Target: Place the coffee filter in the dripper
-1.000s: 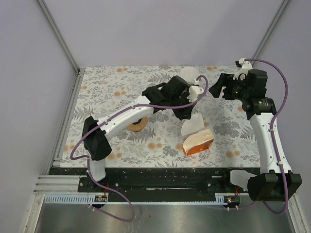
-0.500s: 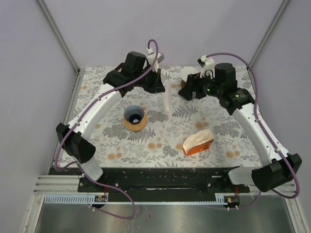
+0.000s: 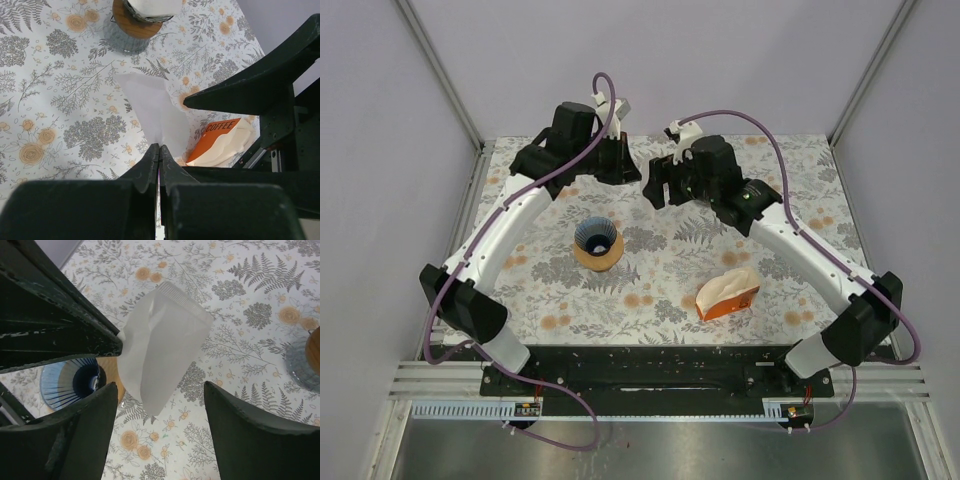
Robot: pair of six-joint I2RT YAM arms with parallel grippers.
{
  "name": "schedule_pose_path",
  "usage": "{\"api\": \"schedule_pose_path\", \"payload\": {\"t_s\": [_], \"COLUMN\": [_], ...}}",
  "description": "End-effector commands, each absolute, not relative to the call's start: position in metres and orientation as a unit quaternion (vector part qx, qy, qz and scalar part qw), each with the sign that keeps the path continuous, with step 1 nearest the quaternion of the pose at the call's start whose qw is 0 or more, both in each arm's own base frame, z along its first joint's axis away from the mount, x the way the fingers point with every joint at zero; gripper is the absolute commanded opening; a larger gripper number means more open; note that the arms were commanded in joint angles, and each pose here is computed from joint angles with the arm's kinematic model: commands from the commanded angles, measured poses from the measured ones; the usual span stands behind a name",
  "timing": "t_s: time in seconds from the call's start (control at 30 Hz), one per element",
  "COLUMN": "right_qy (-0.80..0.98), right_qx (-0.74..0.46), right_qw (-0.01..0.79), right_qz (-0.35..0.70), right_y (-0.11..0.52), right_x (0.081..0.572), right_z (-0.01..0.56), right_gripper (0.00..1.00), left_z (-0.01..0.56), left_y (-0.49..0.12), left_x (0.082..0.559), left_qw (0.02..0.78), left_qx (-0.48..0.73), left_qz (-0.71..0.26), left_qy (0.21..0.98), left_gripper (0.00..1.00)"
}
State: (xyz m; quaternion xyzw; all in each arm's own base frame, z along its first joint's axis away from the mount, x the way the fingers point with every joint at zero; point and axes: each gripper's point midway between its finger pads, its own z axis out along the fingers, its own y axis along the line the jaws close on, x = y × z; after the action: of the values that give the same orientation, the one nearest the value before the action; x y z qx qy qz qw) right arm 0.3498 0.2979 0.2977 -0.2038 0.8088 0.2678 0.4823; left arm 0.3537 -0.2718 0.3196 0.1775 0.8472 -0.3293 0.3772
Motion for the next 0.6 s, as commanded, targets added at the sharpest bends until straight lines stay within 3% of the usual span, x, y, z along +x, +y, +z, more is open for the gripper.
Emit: {"api": "schedule_pose_path", "payload": {"t_s": [0.0,0.23,0.3,0.43,0.57], "right_qy": [0.797,0.812,0.813,0.815,0.812], "right_qx": [-0.162,-0.164,-0.163,-0.169,-0.179], "right_qw": [0.533,0.517,0.520,0.520,0.522], "right_qz": [0.233,0.216,0.205,0.192,0.188], "right_y": [0.296,0.303,0.302,0.302,0.300], "right_x": [0.370,0.384,0.388,0.393,0.392], "right_z": [0.322,0.300,0.298,0.302,0.322], "right_gripper": [0.74,0.59,0.50,0.22,0.08], "left_z": [0.344,0.346,0.345,0.342,0.344], "left_y": [-0.265,-0.265,-0.264,-0.253,-0.233], "left_x": [0.356,0.354,0.353,0.354,0.350], "left_qw": [0.412,0.412,0.414,0.420,0.436], "left_qx": [0.163,0.164,0.167,0.166,0.188], "left_qz": [-0.337,-0.342,-0.338,-0.323,-0.281], "left_qy": [0.830,0.828,0.829,0.832,0.834], "left_gripper": [0.00,0.00,0.00,0.00,0.00]}}
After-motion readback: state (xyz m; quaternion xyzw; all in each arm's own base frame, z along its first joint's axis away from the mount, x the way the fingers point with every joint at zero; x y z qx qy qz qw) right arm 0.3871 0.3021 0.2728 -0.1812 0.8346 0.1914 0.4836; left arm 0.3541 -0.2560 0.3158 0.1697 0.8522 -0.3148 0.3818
